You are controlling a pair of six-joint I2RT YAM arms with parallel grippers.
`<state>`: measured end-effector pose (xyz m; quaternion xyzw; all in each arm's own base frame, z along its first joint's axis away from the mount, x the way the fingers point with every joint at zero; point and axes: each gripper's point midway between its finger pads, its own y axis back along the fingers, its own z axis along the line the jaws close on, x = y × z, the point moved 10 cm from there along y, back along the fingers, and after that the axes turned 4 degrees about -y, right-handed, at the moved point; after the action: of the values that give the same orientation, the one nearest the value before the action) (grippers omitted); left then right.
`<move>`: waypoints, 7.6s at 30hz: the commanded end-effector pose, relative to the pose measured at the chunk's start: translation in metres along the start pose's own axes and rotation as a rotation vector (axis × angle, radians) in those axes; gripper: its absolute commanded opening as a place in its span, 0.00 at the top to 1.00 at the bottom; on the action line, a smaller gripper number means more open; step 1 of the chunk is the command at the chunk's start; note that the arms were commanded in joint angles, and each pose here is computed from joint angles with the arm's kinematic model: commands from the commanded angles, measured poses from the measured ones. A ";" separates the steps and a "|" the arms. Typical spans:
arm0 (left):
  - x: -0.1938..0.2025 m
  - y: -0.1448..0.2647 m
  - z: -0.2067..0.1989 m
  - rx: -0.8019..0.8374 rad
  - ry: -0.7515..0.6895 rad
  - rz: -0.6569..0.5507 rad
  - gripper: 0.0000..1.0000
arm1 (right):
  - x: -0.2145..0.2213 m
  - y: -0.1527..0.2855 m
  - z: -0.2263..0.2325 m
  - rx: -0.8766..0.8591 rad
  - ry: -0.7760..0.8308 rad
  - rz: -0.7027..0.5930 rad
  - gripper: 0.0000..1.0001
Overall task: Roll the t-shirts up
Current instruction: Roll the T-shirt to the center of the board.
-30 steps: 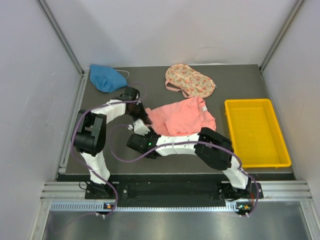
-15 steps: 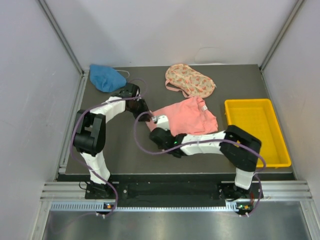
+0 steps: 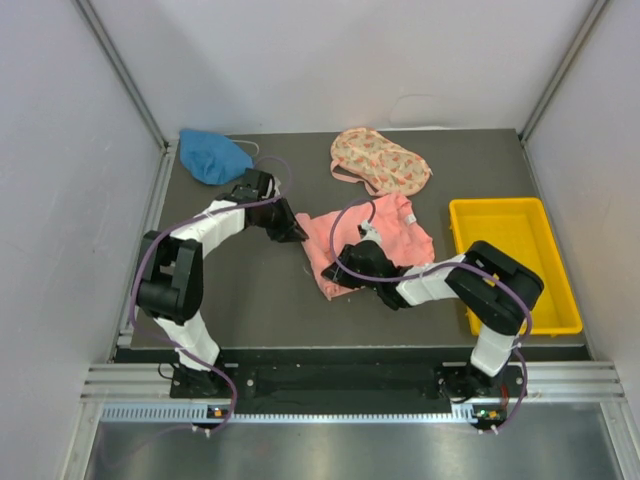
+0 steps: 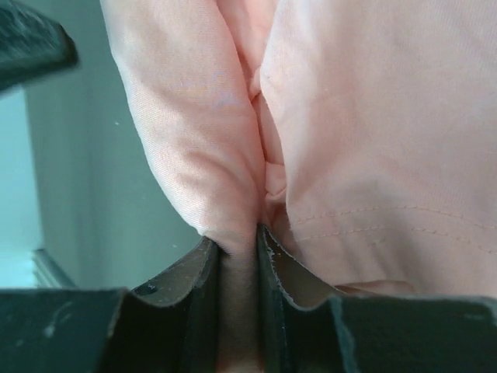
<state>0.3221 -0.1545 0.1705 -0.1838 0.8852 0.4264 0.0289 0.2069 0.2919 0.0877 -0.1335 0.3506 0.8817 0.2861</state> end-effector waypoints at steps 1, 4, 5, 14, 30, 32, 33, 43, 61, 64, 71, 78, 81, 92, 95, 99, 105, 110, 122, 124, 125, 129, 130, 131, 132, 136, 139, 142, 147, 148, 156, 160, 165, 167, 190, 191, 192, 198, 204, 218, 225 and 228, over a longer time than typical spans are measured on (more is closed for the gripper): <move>0.002 -0.008 0.003 0.052 0.003 0.000 0.84 | 0.010 -0.003 -0.005 -0.057 -0.110 0.072 0.81; 0.002 -0.017 0.006 0.060 0.012 0.011 0.85 | 0.011 -0.003 -0.008 -0.052 -0.117 0.079 0.82; 0.002 -0.020 0.008 0.054 0.016 0.016 0.85 | 0.011 -0.003 -0.007 -0.053 -0.117 0.078 0.81; 0.002 -0.042 0.009 -0.048 -0.004 0.043 0.85 | 0.005 0.007 -0.005 -0.001 -0.010 0.062 0.60; 0.000 -0.046 -0.002 -0.143 -0.087 0.055 0.86 | -0.001 0.038 0.083 0.347 0.730 -0.184 0.43; 0.000 -0.045 -0.003 -0.145 -0.090 0.058 0.86 | -0.001 0.033 0.084 0.406 0.828 -0.198 0.43; 0.001 -0.045 -0.003 -0.148 -0.096 0.062 0.86 | 0.003 0.026 0.090 0.414 0.862 -0.198 0.43; -0.001 -0.043 -0.004 -0.155 -0.111 0.074 0.86 | 0.019 0.001 0.099 0.451 1.111 -0.199 0.43; -0.004 -0.043 -0.006 -0.156 -0.112 0.071 0.86 | 0.045 -0.040 0.087 0.596 1.407 -0.145 0.41; -0.005 -0.044 -0.007 -0.155 -0.112 0.069 0.86 | 0.046 -0.040 0.079 0.647 1.416 -0.131 0.41; -0.006 -0.044 -0.008 -0.155 -0.110 0.068 0.86 | 0.054 -0.042 0.061 0.725 1.393 -0.090 0.39; -0.007 -0.044 -0.008 -0.152 -0.107 0.064 0.84 | 0.057 -0.038 0.053 0.748 1.333 -0.075 0.41; -0.007 -0.046 -0.009 -0.147 -0.102 0.064 0.81 | 0.057 -0.035 0.049 0.745 1.289 -0.069 0.41; -0.018 -0.046 -0.019 -0.087 -0.068 0.035 0.67 | 0.058 -0.025 0.039 0.711 1.120 -0.073 0.45; -0.022 -0.047 -0.020 -0.078 -0.055 0.035 0.66 | 0.055 -0.023 0.037 0.701 1.071 -0.070 0.46; -0.029 -0.043 -0.021 -0.054 -0.037 0.017 0.57 | 0.051 -0.020 0.036 0.659 0.980 -0.077 0.46; -0.048 -0.027 -0.024 0.004 0.006 -0.045 0.50 | 0.041 -0.011 0.030 0.583 0.813 -0.053 0.47; -0.052 -0.014 -0.026 0.008 -0.004 -0.072 0.49 | 0.027 -0.005 0.023 0.461 0.600 0.005 0.51; -0.019 -0.018 -0.013 0.097 -0.035 -0.043 0.57 | -0.018 0.014 -0.019 0.117 -0.012 0.075 0.61; -0.019 -0.021 -0.015 0.117 -0.044 -0.045 0.59 | -0.020 0.015 -0.026 0.072 -0.093 0.083 0.63; -0.015 -0.024 -0.015 0.120 -0.045 -0.039 0.60 | -0.018 0.016 -0.029 0.058 -0.116 0.102 0.64; -0.012 -0.034 -0.020 0.158 -0.046 -0.045 0.61 | -0.017 0.014 -0.044 0.017 -0.238 0.128 0.66; -0.012 -0.037 -0.021 0.157 -0.047 -0.042 0.62 | -0.016 0.015 -0.048 -0.007 -0.258 0.124 0.66; -0.010 -0.042 -0.023 0.158 -0.055 -0.039 0.62 | -0.016 0.015 -0.051 -0.023 -0.279 0.139 0.66; -0.010 -0.044 -0.025 0.165 -0.060 -0.040 0.62 | -0.014 0.013 -0.056 -0.014 -0.307 0.151 0.67; -0.008 -0.054 -0.031 0.155 -0.066 -0.039 0.62 | -0.012 0.014 -0.063 -0.028 -0.324 0.160 0.67; -0.008 -0.063 -0.034 0.116 -0.081 -0.040 0.62 | -0.015 0.016 -0.060 -0.010 -0.291 0.153 0.62; -0.006 -0.071 -0.035 0.020 -0.098 -0.026 0.64 | -0.019 0.019 -0.058 0.039 -0.238 0.144 0.53; -0.002 -0.083 -0.048 -0.063 -0.136 -0.009 0.65 | -0.032 0.031 -0.049 0.126 -0.111 0.120 0.42; -0.001 -0.085 -0.048 -0.090 -0.135 -0.004 0.66 | -0.032 0.034 -0.045 0.132 -0.085 0.120 0.41; 0.002 -0.086 -0.055 -0.154 -0.166 0.009 0.66 | -0.031 0.054 -0.012 0.253 0.172 0.085 0.38; 0.003 -0.087 -0.056 -0.157 -0.169 0.012 0.66 | -0.025 0.058 -0.003 0.267 0.220 0.099 0.38; 0.004 -0.088 -0.055 -0.171 -0.167 0.017 0.66 | -0.017 0.061 0.002 0.263 0.237 0.128 0.37; 0.004 -0.088 -0.055 -0.173 -0.165 0.016 0.66 | -0.016 0.061 0.001 0.264 0.232 0.135 0.40; 0.009 -0.080 -0.067 -0.102 -0.164 0.018 0.66 | 0.010 0.061 -0.041 0.036 -0.271 0.140 0.92; 0.010 -0.079 -0.068 -0.097 -0.165 0.019 0.66 | 0.014 0.060 -0.046 0.044 -0.300 0.154 0.92; 0.012 -0.079 -0.069 -0.097 -0.168 0.020 0.66 | 0.013 0.058 -0.044 0.007 -0.316 0.147 0.92; 0.017 -0.085 -0.071 -0.106 -0.185 0.030 0.68 | 0.023 0.055 -0.056 -0.023 -0.394 0.191 0.94; 0.026 -0.097 -0.075 -0.279 -0.254 0.041 0.73 | 0.020 0.057 -0.055 0.021 -0.323 0.180 0.79; 0.038 -0.105 -0.077 -0.357 -0.317 0.052 0.73 | 0.005 0.106 0.012 0.267 0.212 -0.054 0.44; 0.038 -0.105 -0.079 -0.355 -0.323 0.059 0.73 | 0.004 0.107 0.048 0.487 0.545 -0.174 0.44; 0.038 -0.106 -0.078 -0.360 -0.324 0.065 0.73 | 0.003 0.089 0.054 0.568 0.670 -0.190 0.44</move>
<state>0.3402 -0.2833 0.1416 -0.1186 0.7913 0.5848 0.1333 0.1348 0.2826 0.1890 -0.2820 0.5264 0.7528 0.2769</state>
